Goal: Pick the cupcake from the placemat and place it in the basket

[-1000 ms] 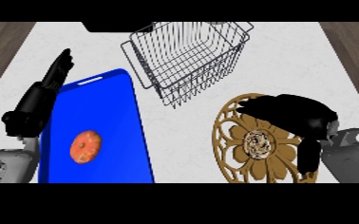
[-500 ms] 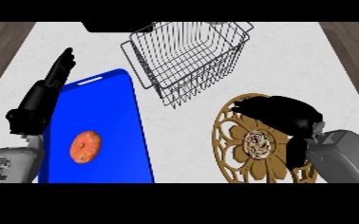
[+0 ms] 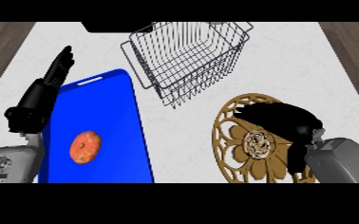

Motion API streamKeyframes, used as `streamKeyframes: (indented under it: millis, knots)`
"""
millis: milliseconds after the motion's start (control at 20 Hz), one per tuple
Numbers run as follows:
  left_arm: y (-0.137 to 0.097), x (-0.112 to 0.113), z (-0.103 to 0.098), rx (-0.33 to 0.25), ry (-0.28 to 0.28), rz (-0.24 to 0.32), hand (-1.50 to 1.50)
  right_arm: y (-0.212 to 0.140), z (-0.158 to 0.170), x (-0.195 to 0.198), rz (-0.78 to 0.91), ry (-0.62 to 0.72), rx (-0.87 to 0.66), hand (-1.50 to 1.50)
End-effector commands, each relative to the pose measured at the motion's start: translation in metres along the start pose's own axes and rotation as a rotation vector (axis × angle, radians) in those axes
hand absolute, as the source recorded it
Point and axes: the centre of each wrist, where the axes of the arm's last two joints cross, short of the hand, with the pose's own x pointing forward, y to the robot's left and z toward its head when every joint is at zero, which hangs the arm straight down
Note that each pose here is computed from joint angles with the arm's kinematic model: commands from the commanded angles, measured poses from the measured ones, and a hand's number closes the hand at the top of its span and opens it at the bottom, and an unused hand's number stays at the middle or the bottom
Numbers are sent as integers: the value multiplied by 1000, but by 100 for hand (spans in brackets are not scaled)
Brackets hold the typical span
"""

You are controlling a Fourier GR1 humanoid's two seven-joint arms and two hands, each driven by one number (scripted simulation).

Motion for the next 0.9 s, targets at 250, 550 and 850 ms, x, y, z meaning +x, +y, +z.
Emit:
streamKeyframes:
  millis: [250, 550, 850]
  knots:
    - [15, -14, -6, 10, 2, 16, 0, 23, 9, -19, -11, 28, 6, -150]
    - [-7, -19, 7, -11, 7, 5, 0, 20, -20, -18, -46, 30, 26, 150]
    - [-23, 16, 4, 1, -3, 10, 0, 49, -43, -32, -7, 9, -6, 150]
